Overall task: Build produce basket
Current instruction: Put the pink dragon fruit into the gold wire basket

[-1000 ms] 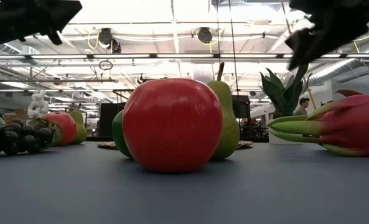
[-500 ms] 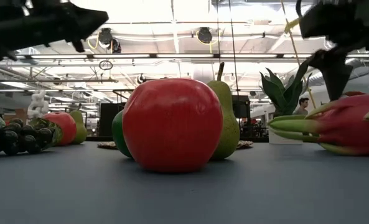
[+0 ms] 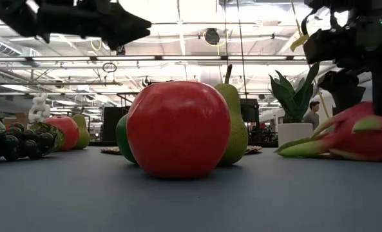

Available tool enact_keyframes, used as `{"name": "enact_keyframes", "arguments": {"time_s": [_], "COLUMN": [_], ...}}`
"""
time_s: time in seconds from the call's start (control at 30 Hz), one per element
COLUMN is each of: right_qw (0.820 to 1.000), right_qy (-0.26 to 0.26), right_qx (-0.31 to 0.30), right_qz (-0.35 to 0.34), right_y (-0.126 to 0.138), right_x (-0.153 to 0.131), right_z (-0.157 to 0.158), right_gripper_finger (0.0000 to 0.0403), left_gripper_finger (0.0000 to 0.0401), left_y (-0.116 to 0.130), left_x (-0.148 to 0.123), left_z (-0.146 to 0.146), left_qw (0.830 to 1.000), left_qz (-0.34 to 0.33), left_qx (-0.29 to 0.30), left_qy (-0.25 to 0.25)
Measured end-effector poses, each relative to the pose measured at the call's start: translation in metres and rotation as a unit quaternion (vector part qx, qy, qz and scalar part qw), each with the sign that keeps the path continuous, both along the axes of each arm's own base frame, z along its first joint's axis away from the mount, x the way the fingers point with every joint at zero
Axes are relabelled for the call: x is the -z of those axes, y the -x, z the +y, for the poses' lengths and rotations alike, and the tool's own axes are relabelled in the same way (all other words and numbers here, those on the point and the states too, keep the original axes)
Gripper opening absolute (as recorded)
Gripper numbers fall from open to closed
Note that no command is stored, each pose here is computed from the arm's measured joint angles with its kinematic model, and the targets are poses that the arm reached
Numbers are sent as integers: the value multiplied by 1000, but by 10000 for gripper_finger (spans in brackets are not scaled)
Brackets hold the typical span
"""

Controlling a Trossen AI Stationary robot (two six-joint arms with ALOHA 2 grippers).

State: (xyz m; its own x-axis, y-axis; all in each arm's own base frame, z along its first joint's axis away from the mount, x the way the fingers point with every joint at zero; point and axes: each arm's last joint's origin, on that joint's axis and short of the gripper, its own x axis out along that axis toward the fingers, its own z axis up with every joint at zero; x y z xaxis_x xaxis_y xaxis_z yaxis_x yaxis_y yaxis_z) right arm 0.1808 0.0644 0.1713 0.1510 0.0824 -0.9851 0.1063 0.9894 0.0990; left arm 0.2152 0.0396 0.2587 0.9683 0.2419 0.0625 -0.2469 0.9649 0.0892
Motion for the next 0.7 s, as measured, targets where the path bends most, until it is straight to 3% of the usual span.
{"name": "enact_keyframes", "arguments": {"time_s": [0.2,0.33,0.5,0.7], "right_qw": [1000,999,989,962], "right_qy": [3,-9,-5,75], "right_qx": [-11,-19,-33,-9], "right_qz": [-6,-37,-147,-261], "right_y": [1,-5,-15,-2], "right_x": [-2,-21,-78,-145], "right_z": [4,6,7,-4], "right_gripper_finger": [217,167,158,158], "left_gripper_finger": [200,200,200,200], "left_y": [-6,-8,-8,-8], "left_x": [-20,-32,-36,-31], "left_z": [4,4,4,3], "left_qw": [999,998,998,998], "left_qz": [34,19,15,37], "left_qx": [-42,-53,-51,-55], "left_qy": [-4,-14,-14,-9]}}
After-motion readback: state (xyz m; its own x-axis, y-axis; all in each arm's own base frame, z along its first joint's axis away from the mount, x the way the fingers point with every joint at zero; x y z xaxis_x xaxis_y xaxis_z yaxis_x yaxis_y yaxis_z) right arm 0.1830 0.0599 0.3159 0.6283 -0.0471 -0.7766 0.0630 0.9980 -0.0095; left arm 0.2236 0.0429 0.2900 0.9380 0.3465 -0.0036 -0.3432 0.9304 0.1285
